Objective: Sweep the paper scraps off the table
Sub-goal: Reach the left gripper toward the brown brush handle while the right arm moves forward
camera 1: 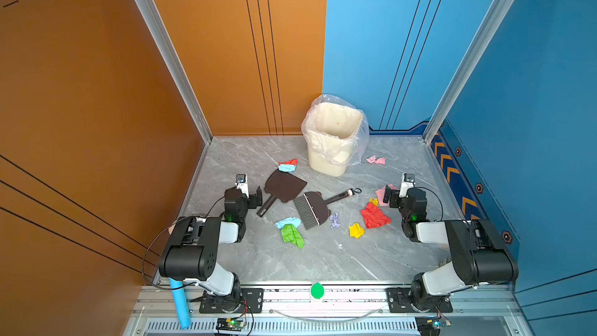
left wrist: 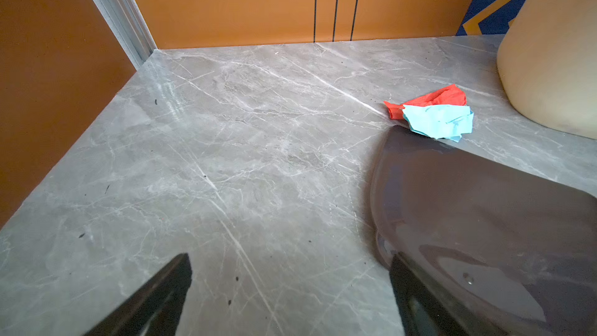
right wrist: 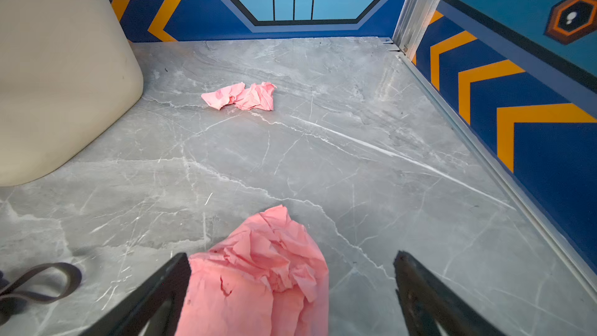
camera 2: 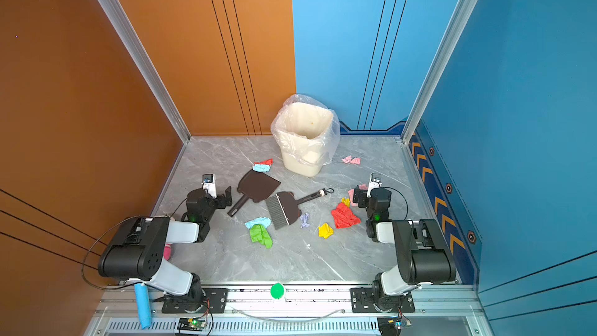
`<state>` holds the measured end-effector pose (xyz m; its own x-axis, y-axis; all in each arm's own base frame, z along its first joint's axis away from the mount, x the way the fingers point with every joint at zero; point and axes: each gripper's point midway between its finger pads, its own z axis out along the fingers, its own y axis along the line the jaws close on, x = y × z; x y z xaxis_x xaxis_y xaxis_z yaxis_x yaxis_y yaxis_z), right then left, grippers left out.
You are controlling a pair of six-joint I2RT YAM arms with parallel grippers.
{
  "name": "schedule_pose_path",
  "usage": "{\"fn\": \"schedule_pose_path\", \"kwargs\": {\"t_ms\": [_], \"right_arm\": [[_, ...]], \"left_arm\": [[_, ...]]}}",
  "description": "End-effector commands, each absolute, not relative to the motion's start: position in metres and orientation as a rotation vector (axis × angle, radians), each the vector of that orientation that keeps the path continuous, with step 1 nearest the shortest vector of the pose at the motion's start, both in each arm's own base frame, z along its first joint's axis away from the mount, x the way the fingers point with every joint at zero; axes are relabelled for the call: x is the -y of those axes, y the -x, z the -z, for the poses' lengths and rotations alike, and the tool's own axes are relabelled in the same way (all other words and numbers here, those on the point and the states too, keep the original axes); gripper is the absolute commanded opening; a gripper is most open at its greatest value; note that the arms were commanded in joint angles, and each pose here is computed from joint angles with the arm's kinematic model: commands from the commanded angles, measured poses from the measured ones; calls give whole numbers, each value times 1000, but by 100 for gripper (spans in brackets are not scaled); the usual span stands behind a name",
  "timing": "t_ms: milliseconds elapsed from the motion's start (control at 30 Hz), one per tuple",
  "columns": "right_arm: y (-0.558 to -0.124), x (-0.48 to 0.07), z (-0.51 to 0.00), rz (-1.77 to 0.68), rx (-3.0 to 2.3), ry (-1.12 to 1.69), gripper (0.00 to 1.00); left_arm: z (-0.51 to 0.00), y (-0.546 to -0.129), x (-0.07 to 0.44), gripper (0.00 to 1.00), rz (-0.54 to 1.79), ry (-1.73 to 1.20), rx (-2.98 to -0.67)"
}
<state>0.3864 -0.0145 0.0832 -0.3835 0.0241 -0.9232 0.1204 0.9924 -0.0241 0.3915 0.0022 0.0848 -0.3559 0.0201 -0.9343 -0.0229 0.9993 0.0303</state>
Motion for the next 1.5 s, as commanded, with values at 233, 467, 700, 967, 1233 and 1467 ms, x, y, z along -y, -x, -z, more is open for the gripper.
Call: {"fn": "schedule_pose_path", "kwargs": {"t_ms": [233,467,700,967,1233,1467], "right_arm": [[-394,16,-91,96,-1934,-124,100],[-393,16,-91,100,-1934,-125,100],[-393,16,-91,100,-1934,-125,100],[-393,16,-91,100,-1933,-125,100],[-395,12,-125,70,-2028,-136,100],[-386,-19,-146,-100,-2157,-38,100]], "left_arm": [[-88,-397,-3,98,-62,1,-1930],[-88,-397,-3,98,-61,2,-1930],[-88,-396,-3,98,-60,1,-1931],[-88,-397,-3,98,-61,2,-1930],[-89,-395,5,98,-10,-49,-1924],[-107,-389,20,98,38,-132,-1901]]}}
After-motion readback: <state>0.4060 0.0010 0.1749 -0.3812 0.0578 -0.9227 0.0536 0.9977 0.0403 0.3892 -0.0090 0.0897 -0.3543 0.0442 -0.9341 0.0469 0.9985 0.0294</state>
